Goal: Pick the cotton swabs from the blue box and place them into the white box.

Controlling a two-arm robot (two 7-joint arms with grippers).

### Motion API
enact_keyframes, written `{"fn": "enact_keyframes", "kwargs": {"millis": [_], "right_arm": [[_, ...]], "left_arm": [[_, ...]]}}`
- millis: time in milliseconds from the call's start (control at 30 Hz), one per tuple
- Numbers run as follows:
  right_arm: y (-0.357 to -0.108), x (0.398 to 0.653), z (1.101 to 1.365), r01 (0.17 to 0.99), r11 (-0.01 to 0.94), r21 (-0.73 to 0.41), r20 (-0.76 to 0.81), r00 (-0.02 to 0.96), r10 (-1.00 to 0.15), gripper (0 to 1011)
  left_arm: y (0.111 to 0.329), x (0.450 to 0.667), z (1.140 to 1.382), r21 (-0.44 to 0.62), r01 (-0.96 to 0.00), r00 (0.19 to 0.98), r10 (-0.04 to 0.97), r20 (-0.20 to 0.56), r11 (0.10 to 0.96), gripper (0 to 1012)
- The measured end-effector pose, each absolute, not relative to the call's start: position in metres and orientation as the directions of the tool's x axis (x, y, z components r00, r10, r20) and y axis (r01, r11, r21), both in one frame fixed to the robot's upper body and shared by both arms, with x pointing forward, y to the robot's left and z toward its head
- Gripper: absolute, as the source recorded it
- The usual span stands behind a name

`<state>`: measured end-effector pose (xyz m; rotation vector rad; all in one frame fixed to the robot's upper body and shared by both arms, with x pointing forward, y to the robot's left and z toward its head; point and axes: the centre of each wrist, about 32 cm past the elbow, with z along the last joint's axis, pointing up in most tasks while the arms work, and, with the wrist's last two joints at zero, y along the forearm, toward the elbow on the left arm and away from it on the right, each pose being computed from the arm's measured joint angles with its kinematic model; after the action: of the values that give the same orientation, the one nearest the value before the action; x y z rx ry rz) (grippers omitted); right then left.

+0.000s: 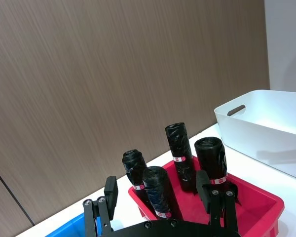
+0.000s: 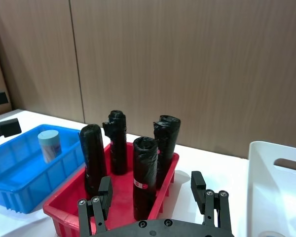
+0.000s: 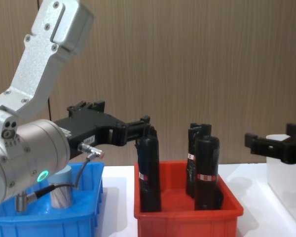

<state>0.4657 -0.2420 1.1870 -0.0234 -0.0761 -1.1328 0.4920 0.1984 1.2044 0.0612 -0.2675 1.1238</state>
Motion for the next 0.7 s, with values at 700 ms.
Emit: {"fn": "enact_keyframes", "kwargs": {"millis": [700], "right_arm": [[-0.252,0.536,1.188,0.849,0.527,-0.032,0.059,0.528,-0.847,1002]], "left_arm": [[0.198,0.492,1.204,-0.086,-0.897,0.404,0.882,0.242,0.434,1004]]}}
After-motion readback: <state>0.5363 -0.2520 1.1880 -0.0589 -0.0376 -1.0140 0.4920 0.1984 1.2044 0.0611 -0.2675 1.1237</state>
